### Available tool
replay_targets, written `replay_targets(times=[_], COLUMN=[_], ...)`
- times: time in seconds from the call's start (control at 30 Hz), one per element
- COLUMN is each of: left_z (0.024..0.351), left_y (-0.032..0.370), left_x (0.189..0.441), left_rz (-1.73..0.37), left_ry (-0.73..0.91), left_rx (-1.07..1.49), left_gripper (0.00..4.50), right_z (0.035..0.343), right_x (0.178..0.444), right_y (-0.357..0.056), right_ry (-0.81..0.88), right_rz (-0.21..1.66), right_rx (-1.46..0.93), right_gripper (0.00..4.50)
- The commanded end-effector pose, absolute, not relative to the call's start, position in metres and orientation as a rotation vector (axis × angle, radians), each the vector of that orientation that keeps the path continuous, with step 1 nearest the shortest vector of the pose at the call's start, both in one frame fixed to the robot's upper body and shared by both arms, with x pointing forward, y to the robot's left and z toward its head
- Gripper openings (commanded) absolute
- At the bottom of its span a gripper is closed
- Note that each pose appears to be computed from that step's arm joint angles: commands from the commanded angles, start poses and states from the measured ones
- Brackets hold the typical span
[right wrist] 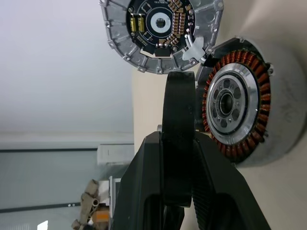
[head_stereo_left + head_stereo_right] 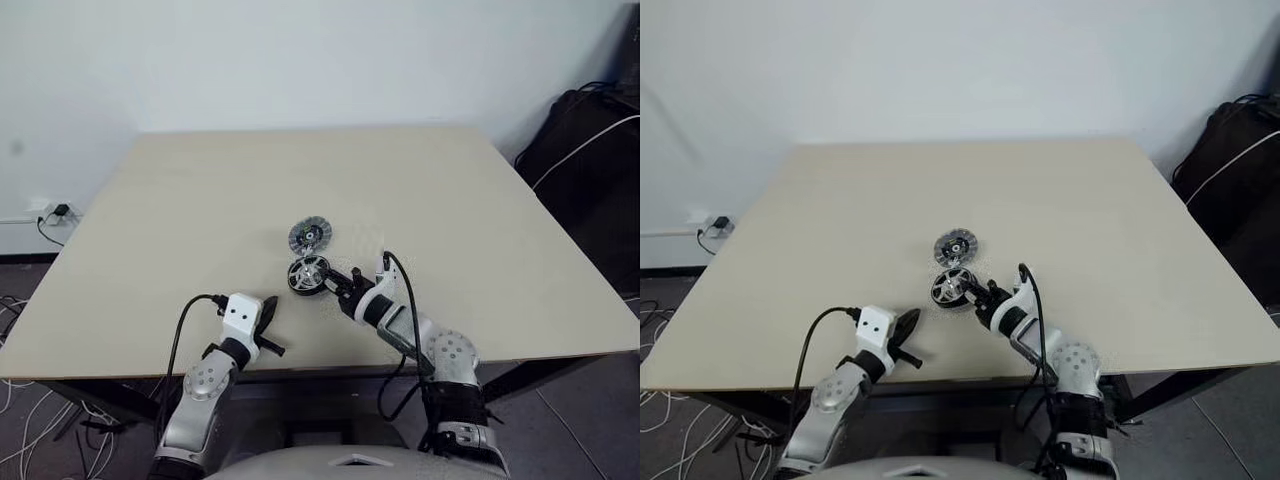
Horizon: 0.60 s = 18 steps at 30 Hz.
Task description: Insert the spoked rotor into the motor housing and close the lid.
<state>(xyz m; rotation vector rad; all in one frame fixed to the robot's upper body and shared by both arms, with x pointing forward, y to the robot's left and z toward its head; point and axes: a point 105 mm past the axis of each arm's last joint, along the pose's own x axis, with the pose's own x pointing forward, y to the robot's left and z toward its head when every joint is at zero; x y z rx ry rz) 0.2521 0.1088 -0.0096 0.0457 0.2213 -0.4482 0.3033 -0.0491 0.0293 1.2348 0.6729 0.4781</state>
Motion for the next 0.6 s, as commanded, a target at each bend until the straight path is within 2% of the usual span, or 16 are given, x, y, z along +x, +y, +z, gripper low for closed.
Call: replay_targets(times=[0.03,0.6], left_z=[0.007,0.005], left_y=[0.112,0.114], left_x=[0.256,0.257], left_rz=[-0.436,-0.426], left_ry=[0.161,0.162], left_rx=[0.055,0.056], left_gripper=[0.00,0.00], right_z=[0.055,0.042], right_x=[0.315,0.329], right_y=[-0.022,-0.034], right_ry=[0.591,0.573], right_rz=[0.577,0.513], right_rx=[1.280,1.272], right_gripper=[0.43,0.43])
